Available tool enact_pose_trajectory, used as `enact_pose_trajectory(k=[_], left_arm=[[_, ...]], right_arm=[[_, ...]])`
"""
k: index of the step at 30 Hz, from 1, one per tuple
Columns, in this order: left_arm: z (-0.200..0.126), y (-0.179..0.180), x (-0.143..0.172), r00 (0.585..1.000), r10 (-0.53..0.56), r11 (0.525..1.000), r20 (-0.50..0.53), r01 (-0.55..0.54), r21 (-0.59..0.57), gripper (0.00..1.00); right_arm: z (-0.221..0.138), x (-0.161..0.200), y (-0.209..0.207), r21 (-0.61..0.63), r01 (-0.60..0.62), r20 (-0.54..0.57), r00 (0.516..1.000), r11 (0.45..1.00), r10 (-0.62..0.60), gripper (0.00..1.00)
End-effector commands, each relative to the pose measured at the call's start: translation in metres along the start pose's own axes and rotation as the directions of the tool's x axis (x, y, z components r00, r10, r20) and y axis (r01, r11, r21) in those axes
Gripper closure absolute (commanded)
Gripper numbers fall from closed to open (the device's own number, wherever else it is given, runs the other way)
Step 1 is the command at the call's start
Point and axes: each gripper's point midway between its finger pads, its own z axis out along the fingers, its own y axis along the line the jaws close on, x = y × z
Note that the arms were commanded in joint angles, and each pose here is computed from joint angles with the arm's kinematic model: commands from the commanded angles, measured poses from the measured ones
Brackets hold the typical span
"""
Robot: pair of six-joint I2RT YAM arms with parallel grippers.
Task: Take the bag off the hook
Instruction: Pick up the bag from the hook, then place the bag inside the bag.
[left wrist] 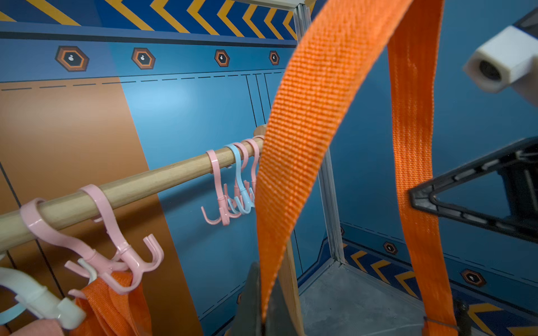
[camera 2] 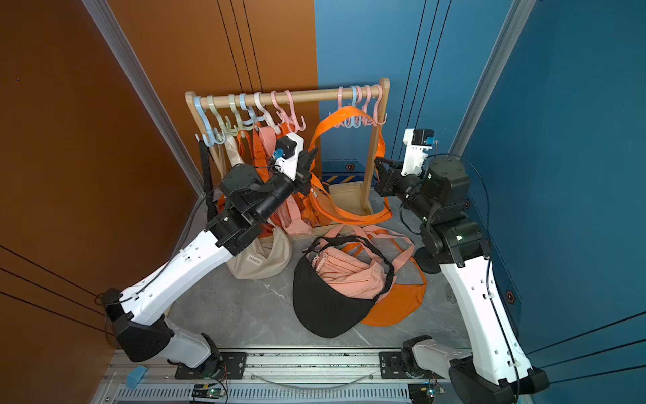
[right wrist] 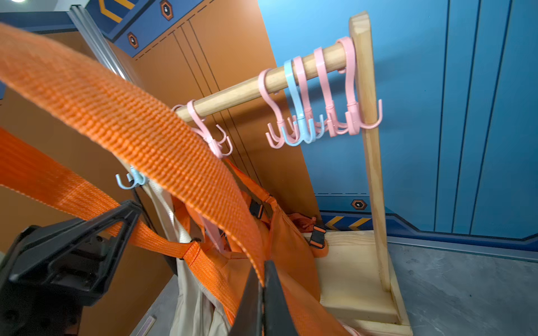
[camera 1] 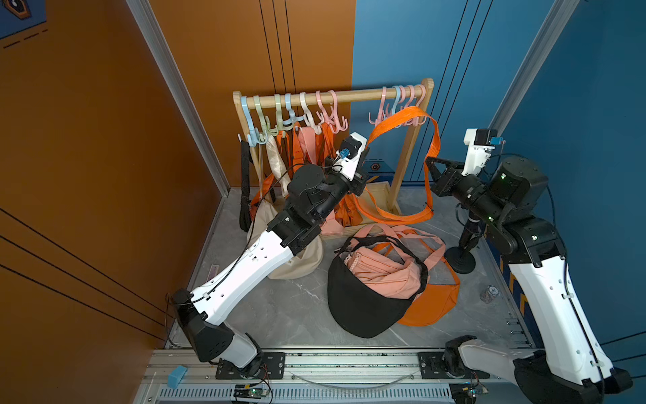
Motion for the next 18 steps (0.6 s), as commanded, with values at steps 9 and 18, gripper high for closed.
enact_pose_trajectory(k=[9, 18], left_arm=[[-0.093, -0.008, -0.032, 0.999, 0.032, 0.998, 0.009, -0.032, -0.057, 1.0], [-0.163, -0.025, -0.033, 1.0, 0.025, 0.998, -0.006, -0.024, 0.065, 1.0]], right_arm=[[-0.061, 0.007, 0.056, -0.191, 0.075, 0.008, 0.997, 0.979, -0.075, 1.0], [-0.101, 0.032, 0.086, -0.357, 0.092, -0.023, 0.994, 0.929, -0.107, 1.0]])
